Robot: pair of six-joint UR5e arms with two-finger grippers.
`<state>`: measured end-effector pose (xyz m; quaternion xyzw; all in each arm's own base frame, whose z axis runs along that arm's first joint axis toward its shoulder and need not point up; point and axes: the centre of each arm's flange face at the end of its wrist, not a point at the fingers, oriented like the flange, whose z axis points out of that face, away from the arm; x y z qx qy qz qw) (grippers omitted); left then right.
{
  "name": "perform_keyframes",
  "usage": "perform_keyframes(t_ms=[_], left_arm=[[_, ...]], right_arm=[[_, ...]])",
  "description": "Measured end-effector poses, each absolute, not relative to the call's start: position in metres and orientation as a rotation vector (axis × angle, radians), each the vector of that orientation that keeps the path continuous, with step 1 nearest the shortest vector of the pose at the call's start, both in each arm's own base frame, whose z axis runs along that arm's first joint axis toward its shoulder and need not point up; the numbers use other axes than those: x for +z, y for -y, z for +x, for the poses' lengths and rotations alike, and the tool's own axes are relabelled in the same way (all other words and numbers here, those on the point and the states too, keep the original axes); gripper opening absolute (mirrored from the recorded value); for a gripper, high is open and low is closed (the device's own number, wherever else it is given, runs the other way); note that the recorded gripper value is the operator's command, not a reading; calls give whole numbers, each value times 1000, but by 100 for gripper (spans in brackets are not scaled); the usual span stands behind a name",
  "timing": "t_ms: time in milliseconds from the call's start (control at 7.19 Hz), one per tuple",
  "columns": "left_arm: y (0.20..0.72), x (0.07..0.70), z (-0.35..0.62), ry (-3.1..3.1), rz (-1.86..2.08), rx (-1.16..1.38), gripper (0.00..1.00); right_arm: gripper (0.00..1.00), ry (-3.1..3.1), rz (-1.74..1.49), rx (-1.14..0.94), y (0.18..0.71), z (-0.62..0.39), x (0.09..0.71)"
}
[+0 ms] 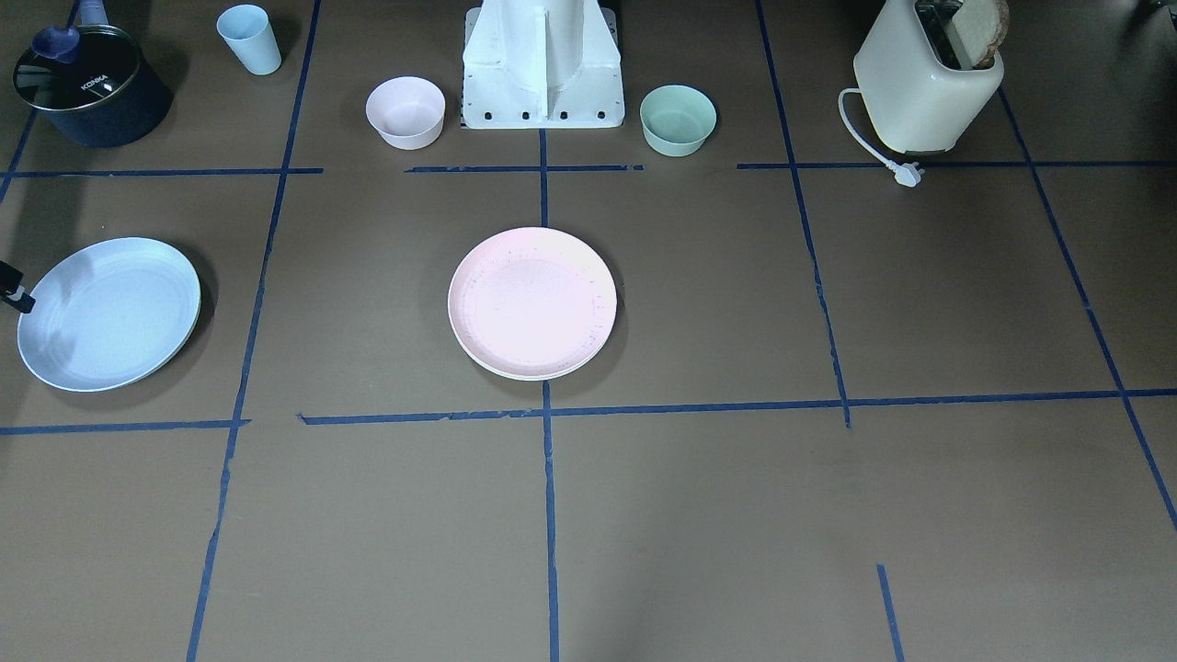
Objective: Stack three plates with pink and blue
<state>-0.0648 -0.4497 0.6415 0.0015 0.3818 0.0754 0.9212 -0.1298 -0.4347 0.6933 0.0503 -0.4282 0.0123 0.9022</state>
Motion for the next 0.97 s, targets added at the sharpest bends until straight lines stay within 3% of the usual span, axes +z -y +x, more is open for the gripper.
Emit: perform_keyframes(t_ms=[139,278,974], left_arm=[[450,642,-65,-784,4,156,100],[449,642,-65,-784,6,156,100],[449,642,-66,-783,13,157,100]], right_arm=[[10,884,95,23,434,-136,694],[0,890,91,32,434,-139,692],[0,929,94,92,440,-143,679]])
